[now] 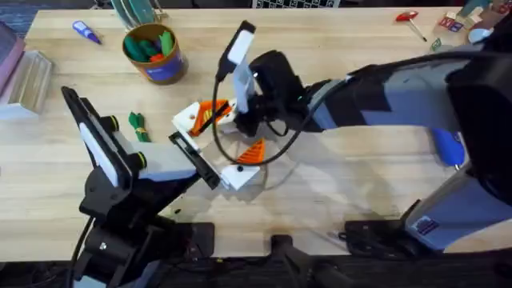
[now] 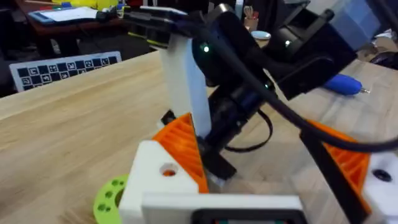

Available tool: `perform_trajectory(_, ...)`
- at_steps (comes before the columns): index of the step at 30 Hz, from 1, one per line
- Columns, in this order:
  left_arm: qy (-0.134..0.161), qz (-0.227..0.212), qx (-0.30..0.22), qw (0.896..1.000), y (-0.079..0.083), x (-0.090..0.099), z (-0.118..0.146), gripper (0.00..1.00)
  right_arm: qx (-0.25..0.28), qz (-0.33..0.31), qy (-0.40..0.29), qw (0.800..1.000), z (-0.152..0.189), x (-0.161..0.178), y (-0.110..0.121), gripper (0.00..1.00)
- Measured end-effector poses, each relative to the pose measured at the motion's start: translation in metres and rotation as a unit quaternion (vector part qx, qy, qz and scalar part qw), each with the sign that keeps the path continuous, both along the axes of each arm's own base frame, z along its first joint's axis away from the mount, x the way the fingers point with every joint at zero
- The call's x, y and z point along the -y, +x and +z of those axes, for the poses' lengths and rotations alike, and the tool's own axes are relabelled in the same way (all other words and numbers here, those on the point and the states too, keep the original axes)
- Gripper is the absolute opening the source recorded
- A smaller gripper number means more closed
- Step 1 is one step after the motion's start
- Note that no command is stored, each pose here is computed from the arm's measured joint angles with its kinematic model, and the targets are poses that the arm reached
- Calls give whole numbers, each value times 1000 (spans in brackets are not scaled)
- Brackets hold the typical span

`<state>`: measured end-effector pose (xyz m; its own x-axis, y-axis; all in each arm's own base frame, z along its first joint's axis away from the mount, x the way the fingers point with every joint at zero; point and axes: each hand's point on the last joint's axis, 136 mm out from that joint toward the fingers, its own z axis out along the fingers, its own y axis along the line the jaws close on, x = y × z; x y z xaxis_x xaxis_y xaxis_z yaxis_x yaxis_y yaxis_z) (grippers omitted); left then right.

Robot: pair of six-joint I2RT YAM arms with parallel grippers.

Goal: Pick up the gripper from the table and insert it into the empty holder that is missing its gripper. Then pick up a screw, insert it into the mounting hole, and use the screwdriver to tighten it. Finally, clean up the table by picking up the vegetable and placing it into the bucket.

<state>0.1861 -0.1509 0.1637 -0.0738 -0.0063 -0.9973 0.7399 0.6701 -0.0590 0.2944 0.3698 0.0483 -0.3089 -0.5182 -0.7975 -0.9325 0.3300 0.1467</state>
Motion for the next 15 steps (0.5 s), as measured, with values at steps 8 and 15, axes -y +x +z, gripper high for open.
perform_trajectory(8,0,0,0,1000,0,0,0,991,-2,-40,1,999,2,23,27,8)
perform_trajectory(15,0,0,0,1000,0,0,0,988,5,-52,9,999,14,29,34,7)
